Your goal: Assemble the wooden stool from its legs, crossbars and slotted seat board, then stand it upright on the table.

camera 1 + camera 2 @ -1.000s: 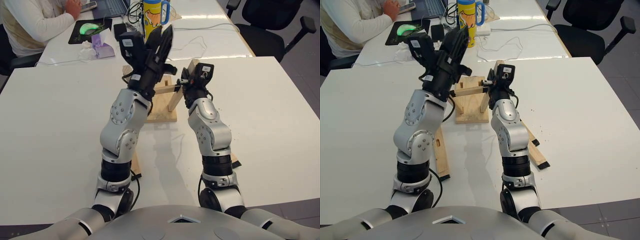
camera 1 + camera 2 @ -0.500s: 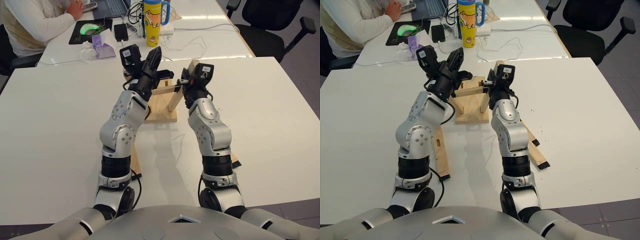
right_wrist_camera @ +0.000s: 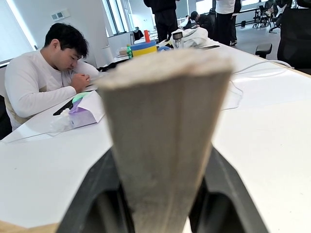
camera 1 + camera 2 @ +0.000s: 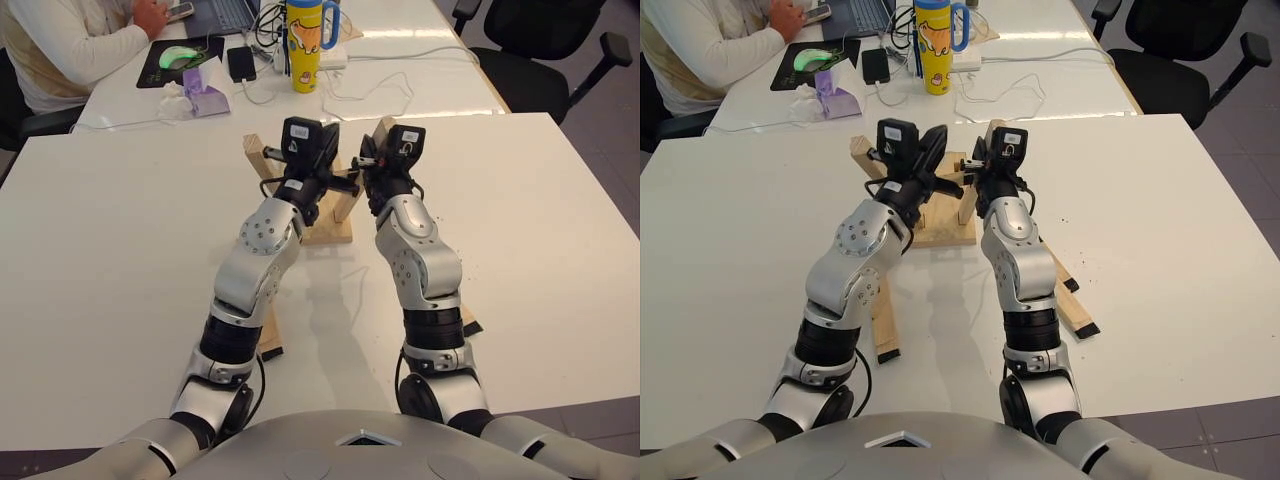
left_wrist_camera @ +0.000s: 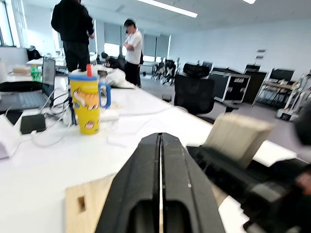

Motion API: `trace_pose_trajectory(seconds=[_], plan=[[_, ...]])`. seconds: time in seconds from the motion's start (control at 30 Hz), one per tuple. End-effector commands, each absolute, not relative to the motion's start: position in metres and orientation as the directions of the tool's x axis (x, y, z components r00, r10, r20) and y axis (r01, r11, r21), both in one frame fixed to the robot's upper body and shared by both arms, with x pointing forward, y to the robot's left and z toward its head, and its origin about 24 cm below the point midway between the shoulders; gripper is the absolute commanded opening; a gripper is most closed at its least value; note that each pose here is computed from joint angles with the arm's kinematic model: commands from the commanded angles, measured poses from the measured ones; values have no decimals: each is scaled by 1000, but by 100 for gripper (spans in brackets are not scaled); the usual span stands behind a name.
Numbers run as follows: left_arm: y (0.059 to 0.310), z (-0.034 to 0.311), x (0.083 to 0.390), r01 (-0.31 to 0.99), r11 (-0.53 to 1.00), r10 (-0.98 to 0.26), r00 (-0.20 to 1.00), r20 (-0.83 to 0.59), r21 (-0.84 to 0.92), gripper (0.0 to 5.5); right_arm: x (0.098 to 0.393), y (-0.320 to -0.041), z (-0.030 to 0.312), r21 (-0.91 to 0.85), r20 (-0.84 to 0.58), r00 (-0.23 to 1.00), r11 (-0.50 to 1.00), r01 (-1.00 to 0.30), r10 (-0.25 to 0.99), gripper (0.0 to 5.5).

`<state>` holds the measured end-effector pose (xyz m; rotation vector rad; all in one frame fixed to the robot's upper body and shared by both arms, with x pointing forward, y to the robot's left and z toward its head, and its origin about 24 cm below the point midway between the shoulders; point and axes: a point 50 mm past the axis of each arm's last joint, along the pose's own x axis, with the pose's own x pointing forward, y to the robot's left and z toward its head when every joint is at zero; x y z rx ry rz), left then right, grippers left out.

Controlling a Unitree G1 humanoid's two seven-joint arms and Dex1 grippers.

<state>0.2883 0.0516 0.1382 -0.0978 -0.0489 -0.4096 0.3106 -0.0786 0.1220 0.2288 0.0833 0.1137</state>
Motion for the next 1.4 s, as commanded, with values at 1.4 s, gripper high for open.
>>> trace_pose_trajectory(seconds=[1.4], plan=[[61, 70, 295, 519, 711, -404, 854, -329, 474, 0, 308, -74, 91, 166, -219, 959, 975, -144, 179, 102]])
